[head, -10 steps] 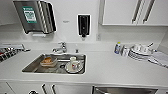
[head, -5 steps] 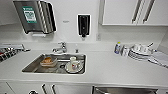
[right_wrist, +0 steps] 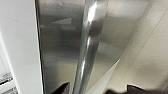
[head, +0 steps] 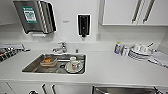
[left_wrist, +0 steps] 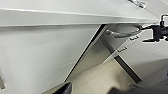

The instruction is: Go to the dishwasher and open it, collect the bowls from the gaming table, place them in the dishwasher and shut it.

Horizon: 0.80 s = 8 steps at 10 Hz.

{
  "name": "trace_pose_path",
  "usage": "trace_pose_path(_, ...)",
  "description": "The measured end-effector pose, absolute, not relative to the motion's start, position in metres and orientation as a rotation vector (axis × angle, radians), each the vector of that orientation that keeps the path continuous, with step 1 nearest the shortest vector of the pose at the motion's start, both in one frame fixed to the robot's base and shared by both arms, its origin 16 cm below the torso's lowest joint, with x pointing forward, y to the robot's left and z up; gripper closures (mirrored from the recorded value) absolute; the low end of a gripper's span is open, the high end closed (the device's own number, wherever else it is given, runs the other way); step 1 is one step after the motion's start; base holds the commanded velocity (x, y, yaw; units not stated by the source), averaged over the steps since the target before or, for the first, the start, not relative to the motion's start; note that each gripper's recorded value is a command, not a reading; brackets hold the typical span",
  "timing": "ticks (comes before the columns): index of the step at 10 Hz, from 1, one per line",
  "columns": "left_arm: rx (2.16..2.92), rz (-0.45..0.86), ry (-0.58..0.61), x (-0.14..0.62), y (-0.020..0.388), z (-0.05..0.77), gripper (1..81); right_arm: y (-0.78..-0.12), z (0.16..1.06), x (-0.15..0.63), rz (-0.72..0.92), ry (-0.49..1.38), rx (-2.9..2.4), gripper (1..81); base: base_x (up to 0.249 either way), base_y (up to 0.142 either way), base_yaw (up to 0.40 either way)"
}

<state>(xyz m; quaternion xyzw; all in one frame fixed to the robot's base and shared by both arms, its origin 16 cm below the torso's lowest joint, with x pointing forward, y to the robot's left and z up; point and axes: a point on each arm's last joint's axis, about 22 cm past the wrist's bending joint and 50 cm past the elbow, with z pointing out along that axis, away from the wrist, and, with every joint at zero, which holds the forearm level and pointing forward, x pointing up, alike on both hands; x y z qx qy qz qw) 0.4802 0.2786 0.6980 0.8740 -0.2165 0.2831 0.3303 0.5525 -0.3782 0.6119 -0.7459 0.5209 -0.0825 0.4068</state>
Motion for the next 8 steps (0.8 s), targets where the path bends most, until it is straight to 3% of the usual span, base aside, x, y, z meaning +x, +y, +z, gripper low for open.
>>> trace_pose_path(8,2.294,0.742,-0.563,0.482,0.282,0.696,1.0,-0.375,0.587,0.583,0.038,1.491,-1.842,1.0,0.000,0.000,0.000)
